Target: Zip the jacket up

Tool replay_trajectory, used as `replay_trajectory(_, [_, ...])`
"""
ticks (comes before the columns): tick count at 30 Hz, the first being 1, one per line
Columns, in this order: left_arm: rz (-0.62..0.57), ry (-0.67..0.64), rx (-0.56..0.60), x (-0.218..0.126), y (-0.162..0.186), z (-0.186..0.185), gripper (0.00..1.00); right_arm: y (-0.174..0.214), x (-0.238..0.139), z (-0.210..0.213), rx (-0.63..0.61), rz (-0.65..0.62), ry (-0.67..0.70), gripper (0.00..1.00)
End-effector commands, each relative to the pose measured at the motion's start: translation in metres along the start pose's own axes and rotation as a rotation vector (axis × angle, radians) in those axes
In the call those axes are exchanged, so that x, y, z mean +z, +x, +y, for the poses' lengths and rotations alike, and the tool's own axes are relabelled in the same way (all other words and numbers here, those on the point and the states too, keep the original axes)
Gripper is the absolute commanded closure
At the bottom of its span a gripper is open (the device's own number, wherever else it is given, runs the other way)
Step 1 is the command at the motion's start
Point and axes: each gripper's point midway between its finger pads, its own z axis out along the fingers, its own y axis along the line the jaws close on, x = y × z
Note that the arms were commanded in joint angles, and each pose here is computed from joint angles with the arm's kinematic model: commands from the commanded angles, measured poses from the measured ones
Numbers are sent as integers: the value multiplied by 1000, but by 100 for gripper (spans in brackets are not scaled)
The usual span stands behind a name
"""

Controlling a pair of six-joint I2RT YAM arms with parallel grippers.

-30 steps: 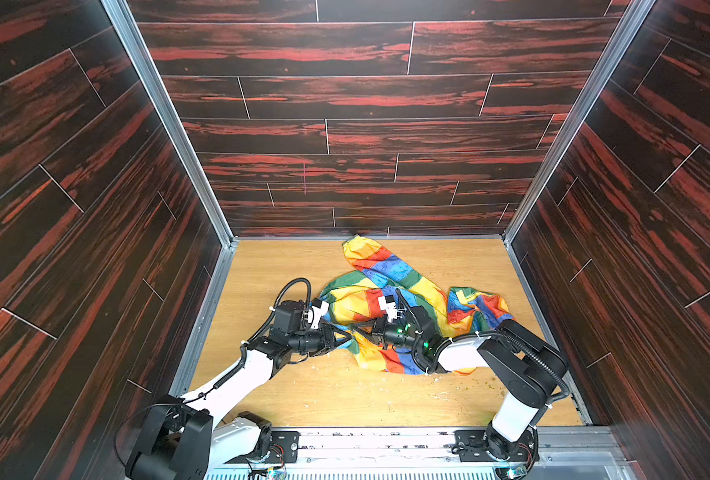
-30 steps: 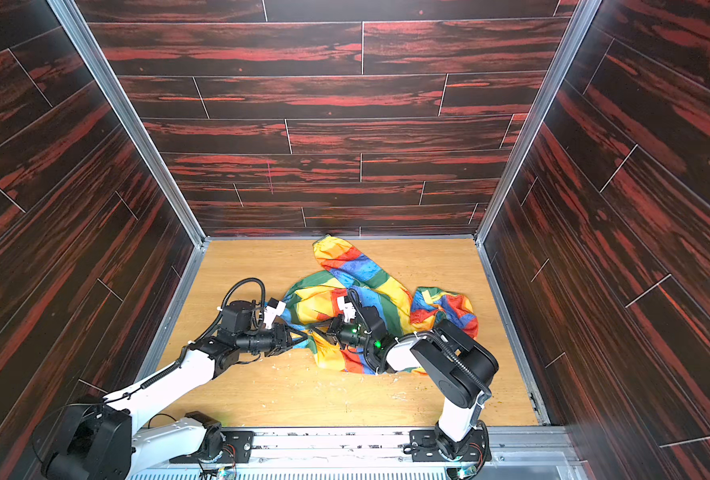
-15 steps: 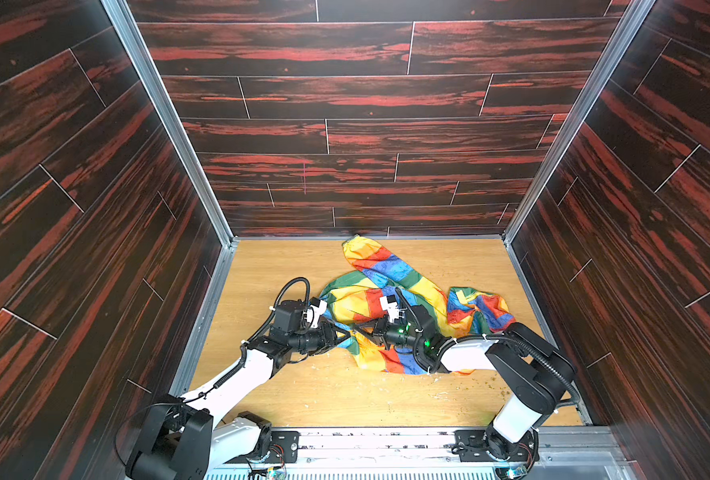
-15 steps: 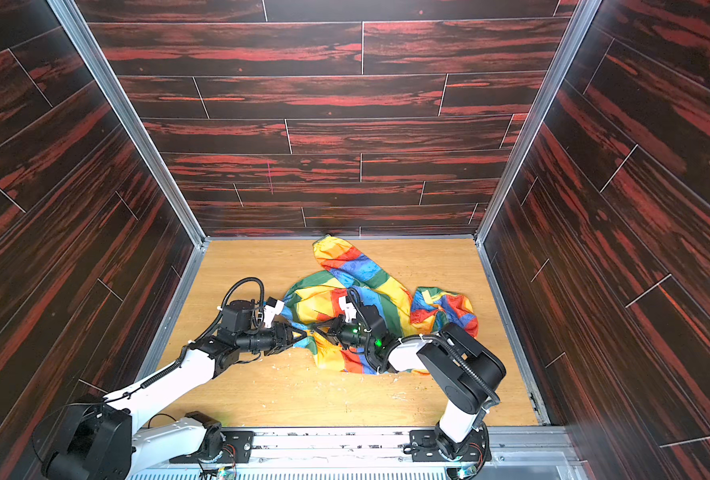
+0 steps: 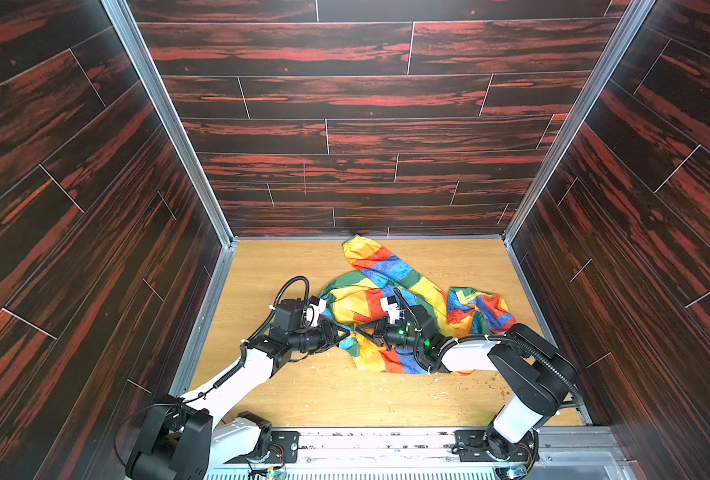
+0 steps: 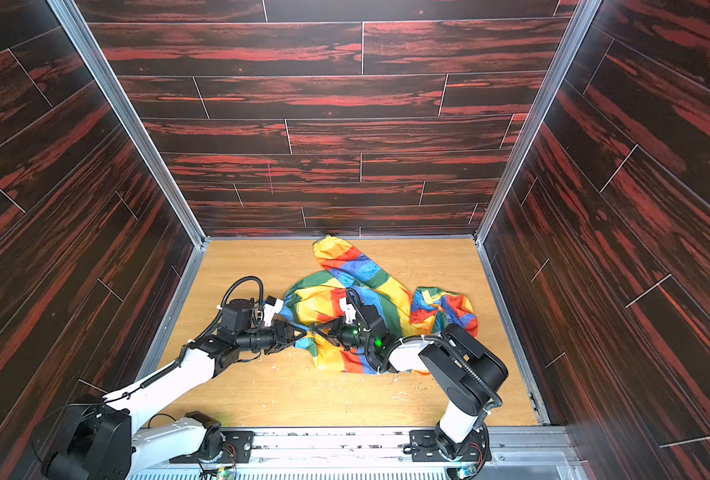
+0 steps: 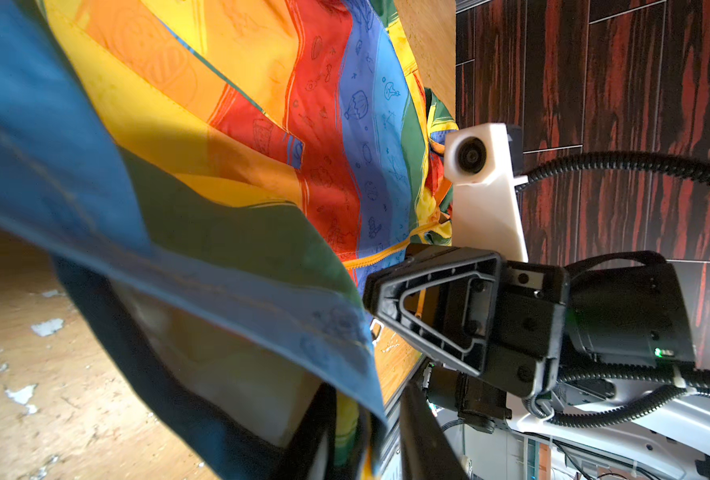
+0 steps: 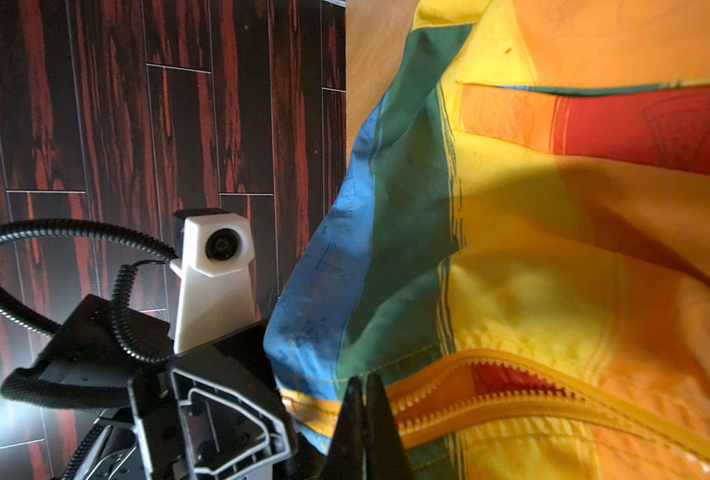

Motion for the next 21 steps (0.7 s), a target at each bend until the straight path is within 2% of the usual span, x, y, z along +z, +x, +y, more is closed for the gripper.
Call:
replay_trajectory(1, [-36,27,31,-5,-10,-16,76,-10,-3,23,-40,-45,-35,100])
replay_trajectory(6, [-28,15,21,-3,-9,-11,85,-10,-3,25,-48,-49,-27,100])
replay_trajectory(11, [-27,0,15,-3,-8,-7,100,-10,-7,20,-52,-70,11,100])
replay_trajectory(21, [-49,-31,22,-14,-7,-3,100,-18,-16,14,-69,-126,74,100])
